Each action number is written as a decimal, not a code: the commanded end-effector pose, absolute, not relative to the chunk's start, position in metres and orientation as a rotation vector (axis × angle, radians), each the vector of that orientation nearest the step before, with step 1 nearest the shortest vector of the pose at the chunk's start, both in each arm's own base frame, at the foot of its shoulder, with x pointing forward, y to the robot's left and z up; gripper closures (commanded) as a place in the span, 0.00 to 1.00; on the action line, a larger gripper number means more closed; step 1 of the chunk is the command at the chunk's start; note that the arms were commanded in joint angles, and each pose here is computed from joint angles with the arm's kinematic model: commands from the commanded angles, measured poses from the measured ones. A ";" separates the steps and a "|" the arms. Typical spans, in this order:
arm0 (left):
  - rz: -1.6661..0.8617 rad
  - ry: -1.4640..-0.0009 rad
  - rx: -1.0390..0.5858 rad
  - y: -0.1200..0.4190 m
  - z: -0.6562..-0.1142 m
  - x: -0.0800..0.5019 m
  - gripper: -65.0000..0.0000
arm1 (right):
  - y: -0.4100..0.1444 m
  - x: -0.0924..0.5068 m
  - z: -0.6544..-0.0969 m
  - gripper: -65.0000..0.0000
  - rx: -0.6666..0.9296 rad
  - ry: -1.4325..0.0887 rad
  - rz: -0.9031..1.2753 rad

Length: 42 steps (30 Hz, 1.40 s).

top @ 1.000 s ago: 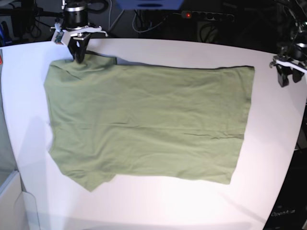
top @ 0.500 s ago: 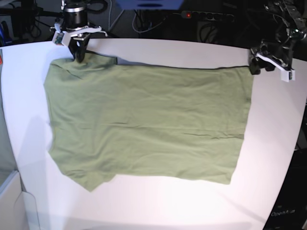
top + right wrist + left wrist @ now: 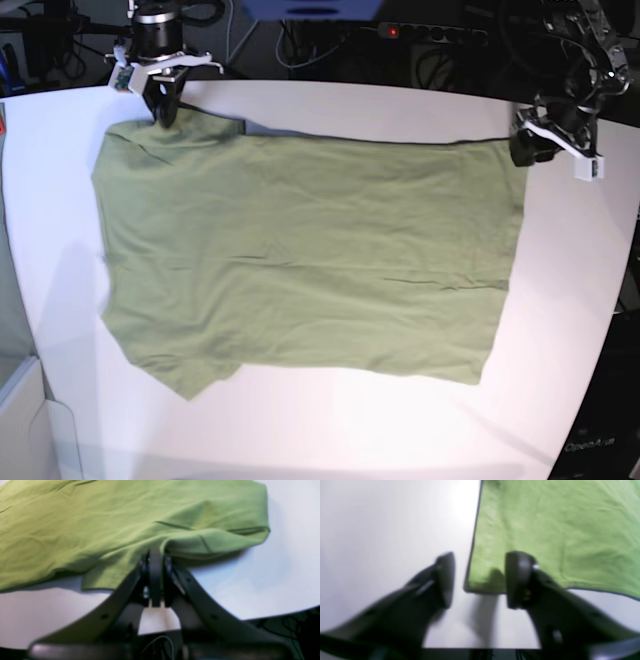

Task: Fold the T-shirt properly
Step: 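Grasp the shoulder corners with the left and right grippers, then lift the shoulder edge and drag it toward the hem with both grippers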

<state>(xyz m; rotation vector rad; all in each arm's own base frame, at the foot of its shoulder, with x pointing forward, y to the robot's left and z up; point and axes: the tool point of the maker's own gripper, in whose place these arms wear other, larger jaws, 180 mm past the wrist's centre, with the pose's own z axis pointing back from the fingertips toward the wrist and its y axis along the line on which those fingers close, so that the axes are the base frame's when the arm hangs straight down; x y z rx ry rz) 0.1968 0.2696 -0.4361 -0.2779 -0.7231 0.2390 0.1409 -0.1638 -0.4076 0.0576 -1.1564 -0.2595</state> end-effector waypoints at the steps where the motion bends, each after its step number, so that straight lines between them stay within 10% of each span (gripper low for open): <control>1: 0.206 -0.637 -0.274 0.266 -0.447 0.189 0.68 | -0.164 0.144 -0.398 0.99 0.060 -1.195 -0.252; 11: 0.218 -0.565 -0.324 0.254 -0.464 0.187 0.74 | -0.163 0.143 -0.398 0.99 0.061 -1.193 -0.252; 16: 0.152 -0.528 -0.354 0.247 -0.466 0.181 0.97 | -0.163 0.143 -0.398 0.99 0.061 -1.193 -0.252; 42: 0.146 -0.603 -0.274 0.273 -0.411 0.230 0.94 | -0.167 0.192 -0.360 0.98 0.075 -1.313 -0.195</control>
